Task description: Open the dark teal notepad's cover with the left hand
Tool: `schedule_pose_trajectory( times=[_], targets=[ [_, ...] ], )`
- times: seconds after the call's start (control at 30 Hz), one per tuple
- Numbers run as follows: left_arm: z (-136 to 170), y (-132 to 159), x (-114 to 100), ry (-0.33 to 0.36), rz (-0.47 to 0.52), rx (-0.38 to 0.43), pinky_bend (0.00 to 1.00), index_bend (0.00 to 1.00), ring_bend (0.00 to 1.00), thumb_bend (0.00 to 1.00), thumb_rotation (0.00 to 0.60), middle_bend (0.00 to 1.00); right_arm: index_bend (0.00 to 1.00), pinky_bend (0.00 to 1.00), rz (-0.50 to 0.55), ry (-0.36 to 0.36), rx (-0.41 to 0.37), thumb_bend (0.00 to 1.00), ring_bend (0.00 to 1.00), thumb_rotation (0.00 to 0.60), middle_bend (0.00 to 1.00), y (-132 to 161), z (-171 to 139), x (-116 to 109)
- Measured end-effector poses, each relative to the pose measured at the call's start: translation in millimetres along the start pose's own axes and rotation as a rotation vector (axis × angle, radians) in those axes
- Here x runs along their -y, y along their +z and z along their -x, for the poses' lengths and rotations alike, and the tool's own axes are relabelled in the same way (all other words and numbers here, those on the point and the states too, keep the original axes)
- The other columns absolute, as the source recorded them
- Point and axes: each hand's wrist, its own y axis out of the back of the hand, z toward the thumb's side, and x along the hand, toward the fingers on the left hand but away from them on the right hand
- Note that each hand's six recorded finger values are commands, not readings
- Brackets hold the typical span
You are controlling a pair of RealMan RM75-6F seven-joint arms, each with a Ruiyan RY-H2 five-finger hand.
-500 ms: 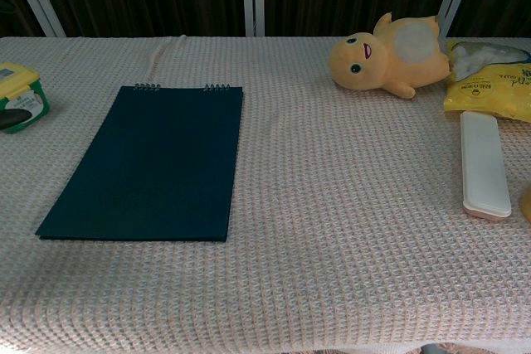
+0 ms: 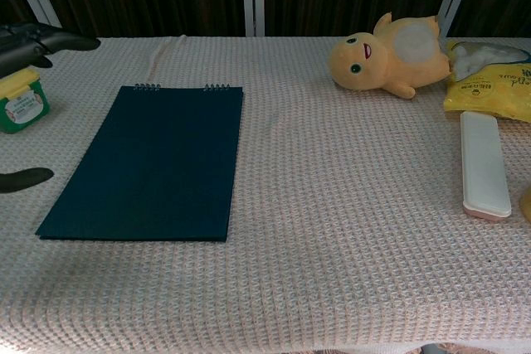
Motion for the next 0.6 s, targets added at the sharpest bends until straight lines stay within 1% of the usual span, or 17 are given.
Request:
schedule_pose_trajectory(
  times=[0.1,0.17,0.27,0.4,0.43,0.53,0.6],
  targets=[
    [4,6,15,-0.047,-0.005,0.01,0.19,0.0,0.03,0.2,0.6,0.08,0.0,0.0,-0.014,0.034,0.011,0.33,0.0,0.6,0.0,-2,-3,2],
    [6,7,24,-0.076,-0.003,0.007,0.19,0.01,0.03,0.2,0.586,0.08,0.0,0.0,-0.026,0.07,0.025,0.33,0.0,0.6,0.0,-3,-7,5],
    [7,7,39,-0.123,-0.003,0.009,0.19,0.01,0.03,0.2,0.485,0.08,0.0,0.0,-0.045,0.122,0.048,0.33,0.0,0.6,0.0,-7,-13,9],
    [6,8,62,-0.183,-0.012,0.013,0.19,0.02,0.03,0.2,0.486,0.08,0.0,0.0,-0.062,0.155,0.076,0.33,0.0,0.6,0.0,-14,-21,11],
    [5,8,71,-0.201,-0.017,0.01,0.19,0.02,0.03,0.2,0.488,0.08,0.0,0.0,-0.065,0.164,0.082,0.33,0.0,0.6,0.0,-16,-24,12],
    [2,8,84,-0.227,-0.028,0.007,0.19,0.04,0.03,0.2,0.494,0.08,0.0,0.0,-0.08,0.185,0.094,0.33,0.0,0.6,0.0,-20,-30,13],
    [-1,7,89,-0.232,-0.036,0.006,0.19,0.07,0.03,0.21,0.495,0.08,0.0,0.0,-0.085,0.189,0.103,0.33,0.0,0.6,0.0,-23,-33,12]
  ],
)
